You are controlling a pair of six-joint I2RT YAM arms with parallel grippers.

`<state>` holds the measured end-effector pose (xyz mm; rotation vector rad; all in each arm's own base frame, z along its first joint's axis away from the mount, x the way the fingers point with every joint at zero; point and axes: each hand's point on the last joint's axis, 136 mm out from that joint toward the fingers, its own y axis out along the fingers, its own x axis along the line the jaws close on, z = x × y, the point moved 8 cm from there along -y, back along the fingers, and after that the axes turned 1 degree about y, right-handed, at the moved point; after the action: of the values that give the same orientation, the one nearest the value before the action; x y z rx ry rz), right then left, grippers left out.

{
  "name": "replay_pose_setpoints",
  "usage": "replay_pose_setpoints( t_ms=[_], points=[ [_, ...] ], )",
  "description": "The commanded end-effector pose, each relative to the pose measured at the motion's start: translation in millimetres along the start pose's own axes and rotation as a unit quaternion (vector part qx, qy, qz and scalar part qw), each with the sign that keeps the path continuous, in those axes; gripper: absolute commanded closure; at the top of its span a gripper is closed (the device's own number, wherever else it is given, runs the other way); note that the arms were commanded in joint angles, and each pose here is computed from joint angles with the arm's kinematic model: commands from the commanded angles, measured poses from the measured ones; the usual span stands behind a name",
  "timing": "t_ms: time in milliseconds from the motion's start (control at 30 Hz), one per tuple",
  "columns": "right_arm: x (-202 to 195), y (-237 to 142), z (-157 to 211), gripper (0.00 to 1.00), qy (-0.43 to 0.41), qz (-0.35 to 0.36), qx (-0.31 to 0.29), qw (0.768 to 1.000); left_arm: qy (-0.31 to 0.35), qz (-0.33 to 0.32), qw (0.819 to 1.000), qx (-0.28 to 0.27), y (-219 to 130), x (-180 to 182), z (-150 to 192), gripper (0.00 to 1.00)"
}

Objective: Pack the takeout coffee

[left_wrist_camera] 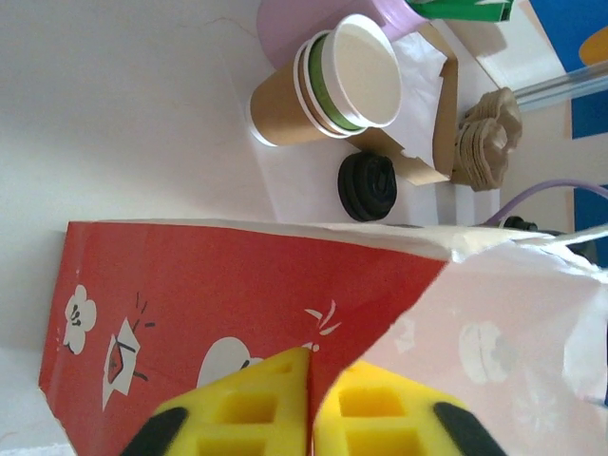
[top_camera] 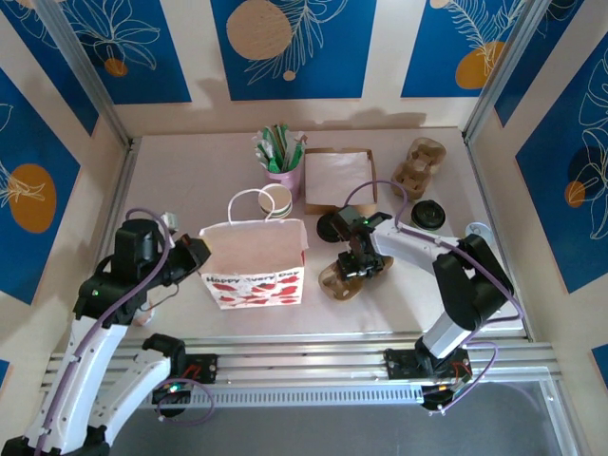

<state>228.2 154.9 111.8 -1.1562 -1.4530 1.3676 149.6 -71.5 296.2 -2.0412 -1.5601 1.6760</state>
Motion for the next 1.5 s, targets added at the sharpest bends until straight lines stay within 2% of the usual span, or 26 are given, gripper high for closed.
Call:
replay_pose_setpoints(
  t_ms=[0, 100, 233, 400, 600, 767, 1133, 1300, 1467],
  points=[
    [1.0, 3.9, 5.4, 0.47, -0.007, 0.003, 0.015, 1.0, 0.009, 0.015, 1.0, -0.017, -3.0, -7.4, -3.7, 0.79],
    [0.7, -1.1, 4.6, 0.54, -0.003, 0.002, 0.011, 1.0, 0.014, 0.022, 1.0, -0.016, -4.9, -11.9, -4.3, 0.65],
    [-0.2, -6.9, 4.6, 0.55, 0.003, 0.0, 0.01, 1.0, 0.025, 0.037, 0.999, -0.016, -10.5, -19.4, -5.3, 0.45],
    [-2.0, -17.2, 4.4, 0.64, 0.018, -0.009, -0.003, 1.0, 0.07, 0.017, 0.997, -0.032, -23.0, -28.6, -15.0, 0.33],
    [-7.3, -33.6, 5.6, 0.7, 0.038, 0.001, -0.018, 0.999, 0.141, -0.03, 0.987, -0.069, -42.1, -37.6, -30.6, 0.3],
    [-11.8, -63.9, 10.6, 0.73, 0.063, -0.006, -0.048, 0.997, 0.191, -0.062, 0.974, -0.103, -56.2, -40.3, -39.7, 0.28],
    [-12.7, -184.6, 38.1, 0.74, 0.097, -0.117, -0.17, 0.974, 0.25, -0.111, 0.947, -0.165, -60.2, -23.7, -42.2, 0.23],
    [-4.1, -251.1, 50.6, 0.76, 0.084, -0.166, -0.24, 0.953, 0.263, -0.126, 0.936, -0.195, -55.7, -15.0, -43.0, 0.22],
    [19.2, -298.4, 55.2, 0.76, 0.048, -0.2, -0.277, 0.939, 0.262, -0.136, 0.92, -0.257, -63.7, -4.7, -42.1, 0.19]
  ],
)
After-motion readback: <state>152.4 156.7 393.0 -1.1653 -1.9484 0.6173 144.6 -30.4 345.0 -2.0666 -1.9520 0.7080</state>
